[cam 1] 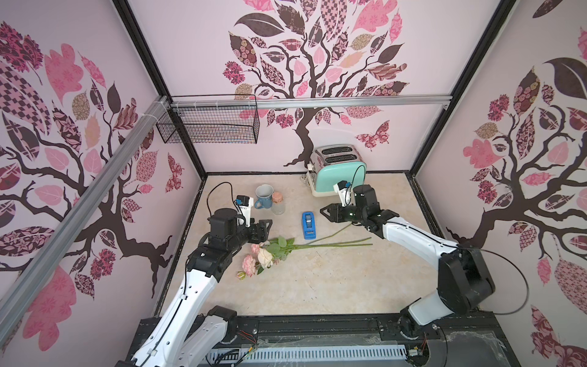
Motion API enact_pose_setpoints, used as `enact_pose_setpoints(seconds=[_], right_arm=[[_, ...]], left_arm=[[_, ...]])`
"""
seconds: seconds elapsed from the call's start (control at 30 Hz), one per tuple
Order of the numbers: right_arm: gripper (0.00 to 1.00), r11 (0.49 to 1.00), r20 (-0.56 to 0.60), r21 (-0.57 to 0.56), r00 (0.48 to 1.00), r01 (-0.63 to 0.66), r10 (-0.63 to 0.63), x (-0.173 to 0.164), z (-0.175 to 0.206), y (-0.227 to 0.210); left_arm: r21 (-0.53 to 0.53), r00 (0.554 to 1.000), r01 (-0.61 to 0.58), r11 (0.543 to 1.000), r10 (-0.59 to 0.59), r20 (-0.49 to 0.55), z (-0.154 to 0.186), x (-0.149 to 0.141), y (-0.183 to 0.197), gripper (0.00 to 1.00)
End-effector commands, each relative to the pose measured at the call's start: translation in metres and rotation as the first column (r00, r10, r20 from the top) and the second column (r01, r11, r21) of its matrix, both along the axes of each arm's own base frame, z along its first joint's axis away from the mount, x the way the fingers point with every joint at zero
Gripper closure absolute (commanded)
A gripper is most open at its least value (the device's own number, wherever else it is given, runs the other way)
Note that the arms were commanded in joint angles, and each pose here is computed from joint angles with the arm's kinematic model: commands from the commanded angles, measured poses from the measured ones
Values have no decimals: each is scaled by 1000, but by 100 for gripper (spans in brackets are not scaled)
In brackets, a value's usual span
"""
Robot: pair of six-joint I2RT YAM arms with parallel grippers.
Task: Wrap bouquets with tape
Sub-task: Pull the tape from the tape cutter.
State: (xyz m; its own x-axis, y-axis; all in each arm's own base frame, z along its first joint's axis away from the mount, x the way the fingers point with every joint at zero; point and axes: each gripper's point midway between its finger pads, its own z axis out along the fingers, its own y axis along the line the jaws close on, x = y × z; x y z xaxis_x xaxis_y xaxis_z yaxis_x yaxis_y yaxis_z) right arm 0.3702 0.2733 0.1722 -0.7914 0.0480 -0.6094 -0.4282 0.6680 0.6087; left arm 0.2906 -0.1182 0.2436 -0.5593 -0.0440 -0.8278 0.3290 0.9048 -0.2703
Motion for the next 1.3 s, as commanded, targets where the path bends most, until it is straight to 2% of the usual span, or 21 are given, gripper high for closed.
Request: enact_pose_setpoints(seconds=[0.0,0.13,0.33,0.5,0.67,0.9,1.27], right_arm=[[56,993,-269,103,960,-55,81,-20,-29,26],[65,992,-350,101,931,-71,102,-12,-56,36],[73,997,-396,53,916,-54,71,0,-83,38],[75,999,-399,12,916,-33,35,11,-95,36],[77,1000,-427,3,904,-14,14,16,-110,38],[76,999,-442,-35,897,-4,-11,17,-124,34],[74,999,-479,31,878,-15,28,14,-127,42]], left_arm=[[6,999,29,1000,-28,-29,-19,-1,-6,26],[6,998,42,999,-42,-41,-24,-2,-8,27],[22,998,44,999,-43,-55,-31,0,-7,27],[8,996,56,998,-56,-64,-30,0,-10,26],[-52,995,87,995,-89,-38,-21,-3,-19,26],[-51,997,78,996,-79,-19,-17,-3,-17,26],[-51,997,77,996,-78,-21,-18,-3,-17,26]])
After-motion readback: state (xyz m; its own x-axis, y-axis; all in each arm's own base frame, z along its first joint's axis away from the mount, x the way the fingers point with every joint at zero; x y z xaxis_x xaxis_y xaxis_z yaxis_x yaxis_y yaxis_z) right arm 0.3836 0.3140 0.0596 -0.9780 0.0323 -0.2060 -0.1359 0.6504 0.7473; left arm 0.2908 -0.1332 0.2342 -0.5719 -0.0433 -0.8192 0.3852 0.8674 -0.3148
